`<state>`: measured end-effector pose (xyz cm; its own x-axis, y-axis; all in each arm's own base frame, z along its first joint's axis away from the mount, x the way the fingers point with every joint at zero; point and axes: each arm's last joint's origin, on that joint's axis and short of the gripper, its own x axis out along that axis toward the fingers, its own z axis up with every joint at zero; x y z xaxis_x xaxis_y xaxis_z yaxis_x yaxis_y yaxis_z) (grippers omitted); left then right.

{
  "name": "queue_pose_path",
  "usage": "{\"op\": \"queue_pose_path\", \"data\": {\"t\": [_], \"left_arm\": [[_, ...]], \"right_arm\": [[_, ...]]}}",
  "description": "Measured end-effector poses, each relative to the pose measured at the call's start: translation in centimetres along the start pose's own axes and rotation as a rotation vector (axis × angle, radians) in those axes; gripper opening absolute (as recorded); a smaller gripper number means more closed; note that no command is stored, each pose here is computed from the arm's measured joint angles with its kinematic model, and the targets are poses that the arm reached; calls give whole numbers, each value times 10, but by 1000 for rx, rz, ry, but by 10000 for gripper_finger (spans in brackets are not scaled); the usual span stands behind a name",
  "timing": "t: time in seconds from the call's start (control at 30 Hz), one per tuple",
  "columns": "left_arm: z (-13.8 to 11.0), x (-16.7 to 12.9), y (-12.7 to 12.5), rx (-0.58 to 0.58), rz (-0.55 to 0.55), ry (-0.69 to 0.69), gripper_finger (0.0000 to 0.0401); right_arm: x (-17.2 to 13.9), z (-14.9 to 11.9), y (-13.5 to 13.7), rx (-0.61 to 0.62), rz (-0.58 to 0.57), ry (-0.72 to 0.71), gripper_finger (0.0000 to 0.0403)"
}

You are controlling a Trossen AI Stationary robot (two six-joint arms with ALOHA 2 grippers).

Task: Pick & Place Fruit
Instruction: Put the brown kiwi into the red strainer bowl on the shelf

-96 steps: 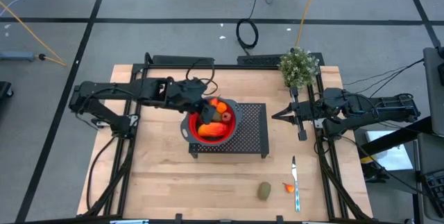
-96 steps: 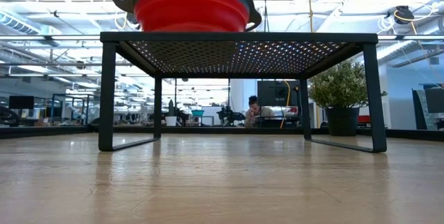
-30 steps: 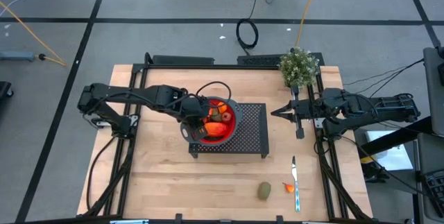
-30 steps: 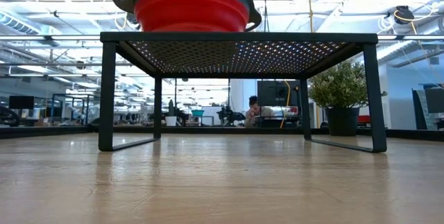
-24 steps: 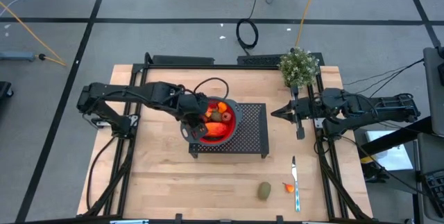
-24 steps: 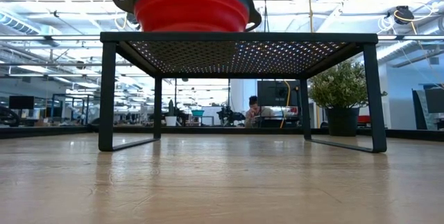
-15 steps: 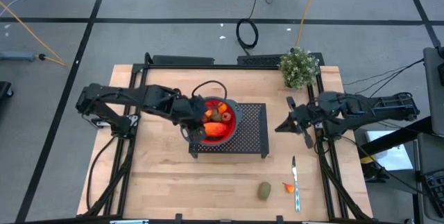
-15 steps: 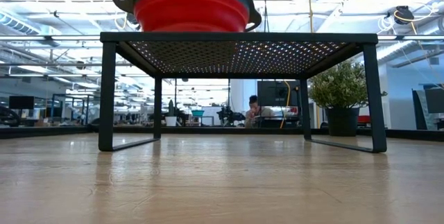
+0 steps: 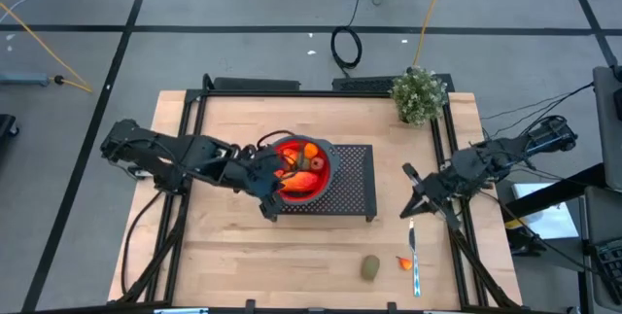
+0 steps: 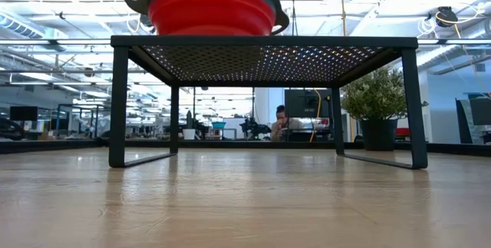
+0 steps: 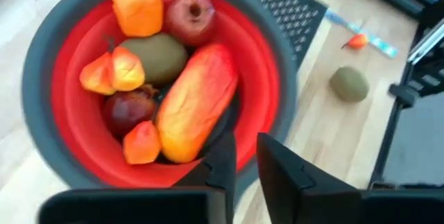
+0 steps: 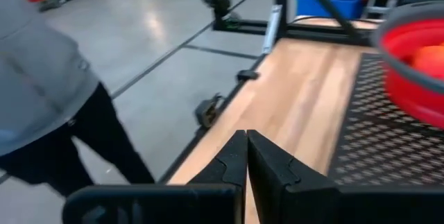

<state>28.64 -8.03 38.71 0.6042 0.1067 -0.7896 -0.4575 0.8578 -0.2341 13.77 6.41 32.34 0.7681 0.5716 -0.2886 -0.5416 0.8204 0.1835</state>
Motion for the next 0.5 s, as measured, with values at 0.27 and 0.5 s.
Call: {"op": "queue_pose_path", "data": {"t": [0.27,0.5], "left_arm": [[-10,-7,-21,-5,-76,-66,6],[-21,-16,-37,53,-74,-166,2]], "right_arm": [[16,-7,21,-35,131,78,4],[34,-17,40,-33,172,172,4]]}}
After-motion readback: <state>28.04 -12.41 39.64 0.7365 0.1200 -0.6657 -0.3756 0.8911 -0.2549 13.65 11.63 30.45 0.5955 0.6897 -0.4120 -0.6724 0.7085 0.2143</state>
